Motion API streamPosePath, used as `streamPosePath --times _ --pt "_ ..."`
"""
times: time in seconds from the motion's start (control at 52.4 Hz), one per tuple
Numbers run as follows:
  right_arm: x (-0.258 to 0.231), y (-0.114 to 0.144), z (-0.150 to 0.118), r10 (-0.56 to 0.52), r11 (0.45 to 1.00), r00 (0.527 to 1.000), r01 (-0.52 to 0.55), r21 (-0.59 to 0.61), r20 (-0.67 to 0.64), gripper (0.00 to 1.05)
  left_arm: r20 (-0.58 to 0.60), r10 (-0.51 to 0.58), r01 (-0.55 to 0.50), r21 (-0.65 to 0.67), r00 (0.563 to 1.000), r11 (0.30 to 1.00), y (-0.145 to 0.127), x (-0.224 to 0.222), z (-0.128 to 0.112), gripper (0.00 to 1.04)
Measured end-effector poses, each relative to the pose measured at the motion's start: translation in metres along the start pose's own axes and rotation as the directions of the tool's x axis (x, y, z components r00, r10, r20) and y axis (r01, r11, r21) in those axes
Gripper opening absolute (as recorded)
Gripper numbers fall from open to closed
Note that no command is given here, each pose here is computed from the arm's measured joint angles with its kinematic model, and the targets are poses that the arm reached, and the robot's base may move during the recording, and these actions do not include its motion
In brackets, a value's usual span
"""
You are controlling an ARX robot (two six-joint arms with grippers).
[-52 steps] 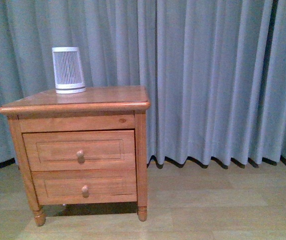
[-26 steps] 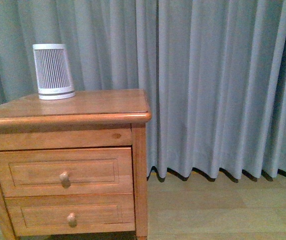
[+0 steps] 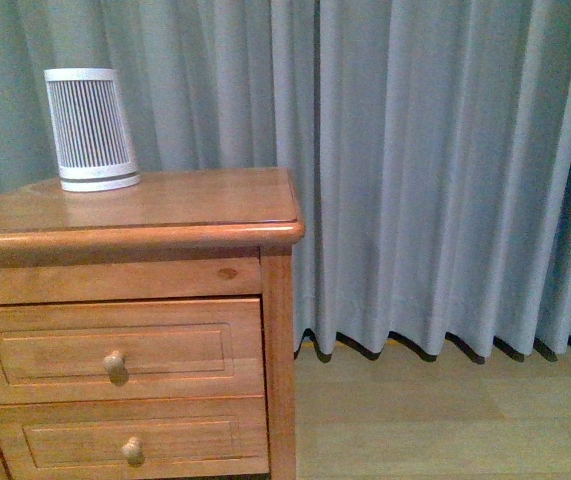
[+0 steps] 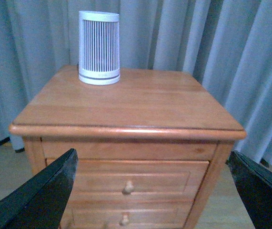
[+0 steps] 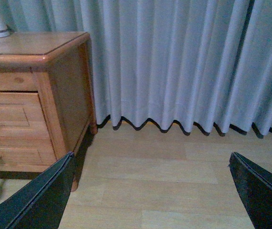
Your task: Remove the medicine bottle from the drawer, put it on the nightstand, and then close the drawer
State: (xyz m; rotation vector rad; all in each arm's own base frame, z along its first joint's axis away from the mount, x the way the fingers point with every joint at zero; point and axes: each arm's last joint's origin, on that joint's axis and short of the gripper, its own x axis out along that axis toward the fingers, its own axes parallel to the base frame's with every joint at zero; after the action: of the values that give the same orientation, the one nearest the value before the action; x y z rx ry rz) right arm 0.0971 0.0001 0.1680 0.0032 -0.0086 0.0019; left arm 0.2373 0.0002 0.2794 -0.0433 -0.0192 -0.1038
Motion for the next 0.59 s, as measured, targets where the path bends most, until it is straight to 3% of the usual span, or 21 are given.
streamPosePath --times 0.076,0.21,0.267,0.381,0.496,0.591 --pt "0.000 0.000 0.000 0.000 1.000 1.000 0.000 0.000 0.000 0.98 -0.048 -0.005 0.005 0.004 0.999 1.000 -0.003 0.041 -0.024 0.98" --pt "0.000 0.000 0.000 0.000 1.000 1.000 0.000 0.000 0.000 0.98 -0.202 -0.004 0.005 0.002 0.979 1.000 -0.015 0.098 -0.096 0.98" --pt "0.000 0.000 0.000 0.000 1.000 1.000 0.000 0.000 0.000 0.98 -0.268 -0.011 0.011 -0.004 0.963 1.000 -0.022 0.122 -0.139 0.98" --pt "0.000 0.000 0.000 0.000 1.000 1.000 0.000 0.000 0.000 0.98 -0.351 -0.001 -0.008 -0.024 0.936 1.000 -0.027 0.147 -0.193 0.98" --pt "0.000 0.000 0.000 0.000 1.000 1.000 0.000 0.000 0.000 0.98 -0.403 0.026 -0.046 -0.038 0.915 0.998 -0.027 0.165 -0.230 0.98" --pt "0.000 0.000 0.000 0.000 1.000 1.000 0.000 0.000 0.000 0.98 -0.408 0.042 -0.064 -0.043 0.912 0.997 -0.026 0.178 -0.246 0.98"
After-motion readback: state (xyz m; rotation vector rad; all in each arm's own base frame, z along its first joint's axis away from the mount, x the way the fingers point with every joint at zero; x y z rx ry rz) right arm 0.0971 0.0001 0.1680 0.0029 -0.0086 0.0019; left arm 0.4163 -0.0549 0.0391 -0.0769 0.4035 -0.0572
